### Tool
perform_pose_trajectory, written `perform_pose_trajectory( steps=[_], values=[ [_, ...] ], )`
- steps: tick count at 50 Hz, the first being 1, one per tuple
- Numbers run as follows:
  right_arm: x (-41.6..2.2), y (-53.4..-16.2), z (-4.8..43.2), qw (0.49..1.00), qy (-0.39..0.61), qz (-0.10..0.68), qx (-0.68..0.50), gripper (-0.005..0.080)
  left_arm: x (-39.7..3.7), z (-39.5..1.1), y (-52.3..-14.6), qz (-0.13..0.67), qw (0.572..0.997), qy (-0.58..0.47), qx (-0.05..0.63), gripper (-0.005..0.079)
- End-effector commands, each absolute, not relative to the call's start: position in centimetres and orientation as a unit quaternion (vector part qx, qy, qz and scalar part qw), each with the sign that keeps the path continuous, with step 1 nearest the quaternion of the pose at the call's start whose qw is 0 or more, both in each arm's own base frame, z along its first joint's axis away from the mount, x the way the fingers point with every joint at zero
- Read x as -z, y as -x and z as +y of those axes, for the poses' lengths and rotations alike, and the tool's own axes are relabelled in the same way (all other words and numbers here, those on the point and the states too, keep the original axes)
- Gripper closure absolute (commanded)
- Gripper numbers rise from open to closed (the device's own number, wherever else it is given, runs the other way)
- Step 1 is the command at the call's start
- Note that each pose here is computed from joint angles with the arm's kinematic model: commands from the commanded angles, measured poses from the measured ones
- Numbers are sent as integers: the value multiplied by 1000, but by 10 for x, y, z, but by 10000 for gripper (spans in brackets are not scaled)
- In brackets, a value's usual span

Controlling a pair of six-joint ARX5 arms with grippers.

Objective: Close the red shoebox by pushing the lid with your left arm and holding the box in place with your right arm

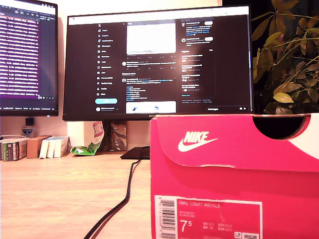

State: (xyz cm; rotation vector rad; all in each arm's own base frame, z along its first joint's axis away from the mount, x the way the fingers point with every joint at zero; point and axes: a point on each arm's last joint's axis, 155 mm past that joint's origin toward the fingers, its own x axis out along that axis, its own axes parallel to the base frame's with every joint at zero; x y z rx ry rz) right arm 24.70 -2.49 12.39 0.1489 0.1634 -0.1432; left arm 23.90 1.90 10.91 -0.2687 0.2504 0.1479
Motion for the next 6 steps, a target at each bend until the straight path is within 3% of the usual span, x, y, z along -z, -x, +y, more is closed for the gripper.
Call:
perform_pose_trajectory(
  steps=[1, 6],
  values=[
    [-123, -247, -25, 991, -76, 78, 72, 764, -94, 20, -237, 143, 977, 134, -79, 761],
    [-123, -247, -25, 991, -76, 78, 72, 764, -94, 20, -237, 143, 977, 134, -79, 761]
  ],
)
